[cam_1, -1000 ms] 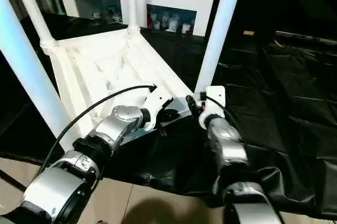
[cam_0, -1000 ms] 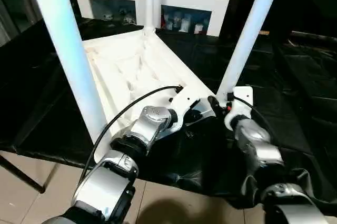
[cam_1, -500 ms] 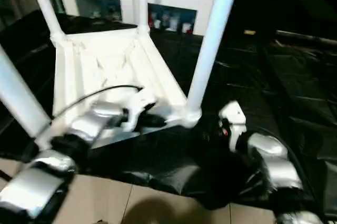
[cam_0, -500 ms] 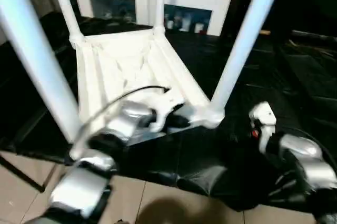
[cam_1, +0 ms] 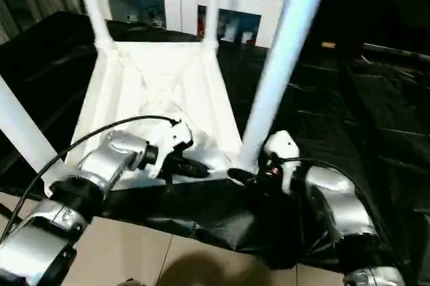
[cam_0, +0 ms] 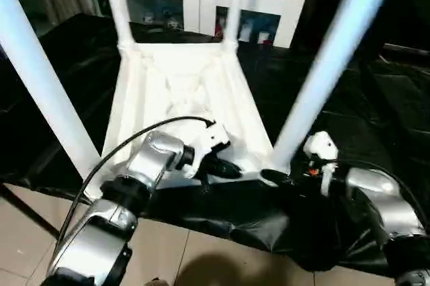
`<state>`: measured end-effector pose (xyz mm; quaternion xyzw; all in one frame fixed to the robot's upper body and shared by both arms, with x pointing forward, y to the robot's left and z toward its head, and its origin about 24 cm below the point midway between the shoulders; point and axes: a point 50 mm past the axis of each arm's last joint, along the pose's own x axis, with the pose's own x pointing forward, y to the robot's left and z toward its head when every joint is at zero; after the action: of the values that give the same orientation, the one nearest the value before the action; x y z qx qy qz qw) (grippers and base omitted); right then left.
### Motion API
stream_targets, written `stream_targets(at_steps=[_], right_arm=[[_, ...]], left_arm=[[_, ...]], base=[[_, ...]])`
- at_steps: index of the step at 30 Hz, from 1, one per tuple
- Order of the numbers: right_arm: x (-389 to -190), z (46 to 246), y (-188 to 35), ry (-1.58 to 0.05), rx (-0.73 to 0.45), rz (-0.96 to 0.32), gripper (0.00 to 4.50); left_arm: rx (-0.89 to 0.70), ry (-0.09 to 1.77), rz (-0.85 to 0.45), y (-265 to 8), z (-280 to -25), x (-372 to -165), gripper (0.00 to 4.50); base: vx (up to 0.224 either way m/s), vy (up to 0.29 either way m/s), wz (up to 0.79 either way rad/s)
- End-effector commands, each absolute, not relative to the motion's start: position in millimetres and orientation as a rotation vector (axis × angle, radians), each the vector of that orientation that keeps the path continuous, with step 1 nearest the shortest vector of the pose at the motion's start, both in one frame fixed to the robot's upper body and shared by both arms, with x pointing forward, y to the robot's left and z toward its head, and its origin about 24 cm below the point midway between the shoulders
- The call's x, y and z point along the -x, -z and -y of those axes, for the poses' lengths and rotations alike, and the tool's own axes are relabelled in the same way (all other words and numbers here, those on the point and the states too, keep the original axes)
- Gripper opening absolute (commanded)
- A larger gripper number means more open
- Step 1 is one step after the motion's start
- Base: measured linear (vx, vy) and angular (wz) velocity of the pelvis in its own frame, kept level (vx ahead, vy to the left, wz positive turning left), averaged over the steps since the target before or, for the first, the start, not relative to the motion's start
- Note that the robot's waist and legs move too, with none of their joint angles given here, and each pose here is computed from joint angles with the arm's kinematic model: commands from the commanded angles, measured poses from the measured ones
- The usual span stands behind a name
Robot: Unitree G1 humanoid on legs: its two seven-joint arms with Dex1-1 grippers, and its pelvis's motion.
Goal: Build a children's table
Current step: Rotate leg to tighten
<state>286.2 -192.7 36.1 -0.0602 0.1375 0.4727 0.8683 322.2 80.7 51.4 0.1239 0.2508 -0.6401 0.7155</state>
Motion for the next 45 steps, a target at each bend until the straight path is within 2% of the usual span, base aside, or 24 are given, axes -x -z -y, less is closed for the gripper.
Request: stream_targets(at_steps=[1, 3, 6, 8, 17, 19, 22, 24, 26, 29, 30, 33, 34, 35, 36, 37, 38, 39, 40, 42, 44, 45], right_arm=[[-289.1, 195.6, -39, -0.988, 0.122, -0.293, 3.40], [-289.7, 195.6, -38, -0.989, 0.116, -0.294, 3.16], [-290.3, 195.5, -37, -0.993, 0.119, -0.300, 3.03], [-290.7, 195.8, -37, -0.992, 0.121, -0.302, 2.70], [-291.3, 199.3, -27, -0.903, 0.122, -0.333, 2.57], [-296.8, 198.1, -17, -0.751, 0.089, -0.342, 2.57], [-299.4, 196.8, -13, -0.681, 0.069, -0.345, 2.57], [-311.7, 187.5, -4, -0.410, -0.028, -0.328, 2.56], [-322.3, 173.5, -1, -0.206, -0.059, -0.330, 2.56], [-326.1, 166.3, -1, -0.165, -0.064, -0.331, 2.56], [-335.9, 144.2, -7, -0.180, 0.002, -0.326, 2.56], [-339.0, 133.9, -9, -0.203, -0.003, -0.326, 2.56], [-340.7, 121.9, -13, -0.259, -0.028, -0.299, 2.56], [-340.7, 121.7, -13, -0.261, -0.029, -0.299, 2.56], [-340.5, 119.7, -15, -0.284, -0.056, -0.277, 2.88], [-340.5, 119.7, -15, -0.284, -0.056, -0.277, 2.88], [-340.5, 119.7, -15, -0.284, -0.056, -0.277, 3.22], [-340.2, 120.3, -17, -0.302, -0.076, -0.260, 3.22], [-340.0, 124.9, -20, -0.318, -0.103, -0.232, 3.25], [-341.3, 133.2, -22, -0.312, -0.080, -0.213, 3.43], [-339.4, 146.7, -24, -0.381, -0.066, -0.214, 3.58], [-339.4, 146.7, -24, -0.381, -0.066, -0.214, 3.58]], left_arm=[[-0.268, 1.461, -0.626, -39, -78, -312, 0.00], [-0.267, 1.460, -0.629, -39, -79, -312, 0.00], [-0.266, 1.458, -0.633, -39, -81, -311, 0.00], [-0.268, 1.457, -0.638, -39, -82, -310, 0.00], [-0.274, 1.431, -0.638, -39, -81, -312, 0.00], [-0.245, 1.323, -0.599, -38, -72, -320, 0.00], [-0.233, 1.274, -0.582, -38, -68, -324, 0.00], [-0.208, 1.132, -0.531, -38, -53, -335, 0.00], [-0.221, 1.027, -0.515, -38, -43, -342, 0.00], [-0.233, 0.992, -0.510, -38, -40, -344, 0.00], [-0.275, 0.923, -0.498, -39, -36, -348, 0.00], [-0.284, 0.906, -0.495, -39, -34, -348, 0.00], [-0.298, 0.907, -0.494, -38, -32, -348, 0.00], [-0.298, 0.907, -0.494, -38, -32, -348, 0.00], [-0.299, 0.909, -0.495, -38, -32, -348, 0.00], [-0.299, 0.909, -0.495, -38, -32, -348, 0.00], [-0.299, 0.909, -0.495, -38, -32, -348, 0.00], [-0.300, 0.911, -0.498, -37, -33, -348, 0.00], [-0.300, 0.913, -0.501, -36, -35, -348, 0.00], [-0.303, 0.907, -0.505, -34, -37, -349, 0.00], [-0.304, 0.948, -0.524, -33, -41, -348, 0.00], [-0.304, 0.948, -0.524, -33, -41, -348, 0.00]], base=[[0.000, 0.000, 0.00], [0.000, 0.000, 0.00], [0.000, 0.000, 0.00], [0.000, 0.000, 0.00], [0.000, 0.000, 0.00], [0.000, 0.000, 0.00], [0.000, 0.000, 0.00], [0.000, 0.000, 0.00], [0.000, 0.000, 0.00], [0.000, 0.000, 0.00], [0.000, 0.000, 0.00], [0.000, 0.000, 0.00], [0.000, 0.000, 0.00], [0.000, 0.000, 0.00], [0.000, 0.000, 0.00], [0.000, 0.000, 0.00], [0.000, 0.000, 0.00], [0.000, 0.000, 0.00], [0.000, 0.000, 0.00], [0.000, 0.000, 0.00], [0.000, 0.000, 0.00], [0.000, 0.000, 0.00]])
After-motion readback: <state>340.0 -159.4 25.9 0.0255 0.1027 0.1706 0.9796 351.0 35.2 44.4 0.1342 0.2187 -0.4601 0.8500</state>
